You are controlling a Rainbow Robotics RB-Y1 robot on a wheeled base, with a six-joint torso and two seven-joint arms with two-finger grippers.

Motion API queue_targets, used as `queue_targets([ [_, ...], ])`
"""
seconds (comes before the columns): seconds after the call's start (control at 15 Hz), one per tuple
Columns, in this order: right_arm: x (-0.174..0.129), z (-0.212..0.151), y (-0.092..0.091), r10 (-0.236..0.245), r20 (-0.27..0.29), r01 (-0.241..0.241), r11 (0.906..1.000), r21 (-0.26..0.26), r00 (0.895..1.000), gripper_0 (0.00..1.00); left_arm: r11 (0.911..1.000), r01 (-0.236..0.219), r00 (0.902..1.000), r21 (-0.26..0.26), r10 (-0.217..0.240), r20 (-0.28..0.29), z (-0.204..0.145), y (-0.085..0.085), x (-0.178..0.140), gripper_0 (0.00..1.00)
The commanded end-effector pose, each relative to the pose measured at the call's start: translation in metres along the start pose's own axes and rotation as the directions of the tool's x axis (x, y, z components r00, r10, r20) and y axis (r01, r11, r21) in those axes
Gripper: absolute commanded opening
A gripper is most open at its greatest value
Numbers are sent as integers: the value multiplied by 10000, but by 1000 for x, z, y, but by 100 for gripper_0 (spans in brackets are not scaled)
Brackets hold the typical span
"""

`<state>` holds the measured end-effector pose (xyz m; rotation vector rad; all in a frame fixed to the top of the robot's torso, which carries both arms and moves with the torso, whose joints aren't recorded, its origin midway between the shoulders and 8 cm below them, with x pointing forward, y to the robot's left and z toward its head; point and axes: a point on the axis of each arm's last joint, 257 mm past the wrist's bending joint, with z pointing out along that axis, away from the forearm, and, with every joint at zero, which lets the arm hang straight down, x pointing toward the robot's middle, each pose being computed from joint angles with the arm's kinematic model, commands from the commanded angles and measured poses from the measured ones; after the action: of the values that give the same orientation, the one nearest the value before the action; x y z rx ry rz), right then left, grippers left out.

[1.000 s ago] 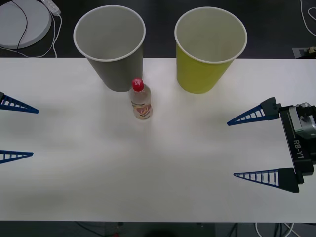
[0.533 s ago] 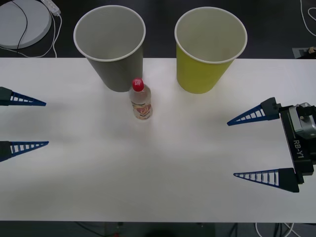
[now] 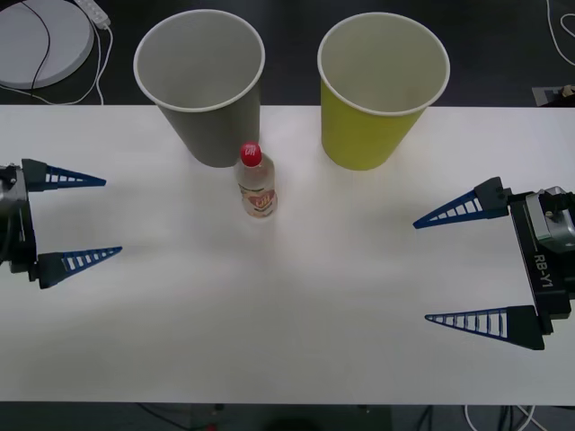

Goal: Put the can into the green bin and the plastic bottle into the gray bin

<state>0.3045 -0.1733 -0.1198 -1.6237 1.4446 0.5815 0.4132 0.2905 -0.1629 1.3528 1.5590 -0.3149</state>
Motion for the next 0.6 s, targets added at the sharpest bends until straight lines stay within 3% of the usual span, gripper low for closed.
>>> queue_targets([
  [0.07, 0, 0, 0, -1, 0, 1, 10000, 0, 10000, 100, 9985, 214, 9997, -507, -209, 120, 17, 0, -1, 100],
  [0.6, 0, 0, 0, -1, 0, 1, 10000, 0, 10000, 100, 9868, 1051, 9890, -1230, -908, 1167, 54, -3, -11, 100],
])
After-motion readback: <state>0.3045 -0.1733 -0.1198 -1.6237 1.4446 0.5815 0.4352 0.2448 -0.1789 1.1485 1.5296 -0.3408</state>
